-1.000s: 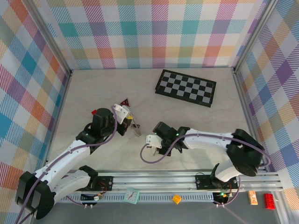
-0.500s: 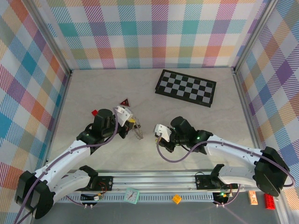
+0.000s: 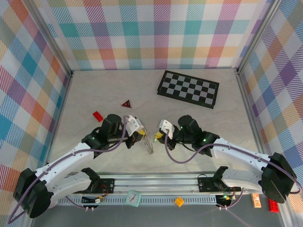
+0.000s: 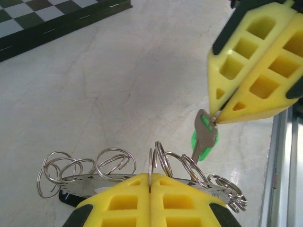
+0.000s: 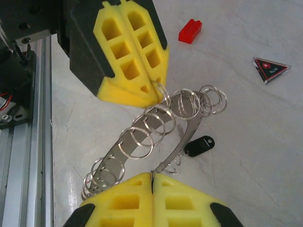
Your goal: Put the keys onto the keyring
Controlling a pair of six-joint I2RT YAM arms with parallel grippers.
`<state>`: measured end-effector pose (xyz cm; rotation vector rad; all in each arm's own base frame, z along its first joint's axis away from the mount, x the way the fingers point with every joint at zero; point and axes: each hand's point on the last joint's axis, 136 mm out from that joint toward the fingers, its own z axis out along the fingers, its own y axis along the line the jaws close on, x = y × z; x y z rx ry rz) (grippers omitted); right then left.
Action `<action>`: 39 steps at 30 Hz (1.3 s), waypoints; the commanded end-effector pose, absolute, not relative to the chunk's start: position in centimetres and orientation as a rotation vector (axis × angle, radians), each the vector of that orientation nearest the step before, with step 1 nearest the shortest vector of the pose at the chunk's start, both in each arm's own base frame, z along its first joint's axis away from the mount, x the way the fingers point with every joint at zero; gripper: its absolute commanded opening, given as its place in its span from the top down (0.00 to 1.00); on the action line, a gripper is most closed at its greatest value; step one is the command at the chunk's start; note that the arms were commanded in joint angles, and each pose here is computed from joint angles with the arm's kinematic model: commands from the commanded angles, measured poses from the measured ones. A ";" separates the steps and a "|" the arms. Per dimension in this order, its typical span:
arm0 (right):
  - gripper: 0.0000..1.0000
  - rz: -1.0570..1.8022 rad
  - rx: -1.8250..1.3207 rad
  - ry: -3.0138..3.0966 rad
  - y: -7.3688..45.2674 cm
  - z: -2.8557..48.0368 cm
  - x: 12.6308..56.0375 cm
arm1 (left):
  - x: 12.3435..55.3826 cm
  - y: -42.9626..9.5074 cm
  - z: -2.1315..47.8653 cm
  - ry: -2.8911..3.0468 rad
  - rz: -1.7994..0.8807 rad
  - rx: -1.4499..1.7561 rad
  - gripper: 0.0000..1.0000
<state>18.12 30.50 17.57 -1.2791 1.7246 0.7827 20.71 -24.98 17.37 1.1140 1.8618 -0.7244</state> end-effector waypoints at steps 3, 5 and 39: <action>1.00 0.733 -1.306 1.641 30.4 18.9 18.5 | 19.2 -26.0 17.6 1.771 -0.741 1.217 1.00; 1.00 0.669 -1.316 1.613 30.1 19.0 19.0 | 18.9 -26.2 17.4 1.761 -0.738 1.241 1.00; 1.00 0.896 -1.587 1.511 32.0 18.5 15.0 | 17.1 -27.2 17.0 1.736 -0.797 1.348 1.00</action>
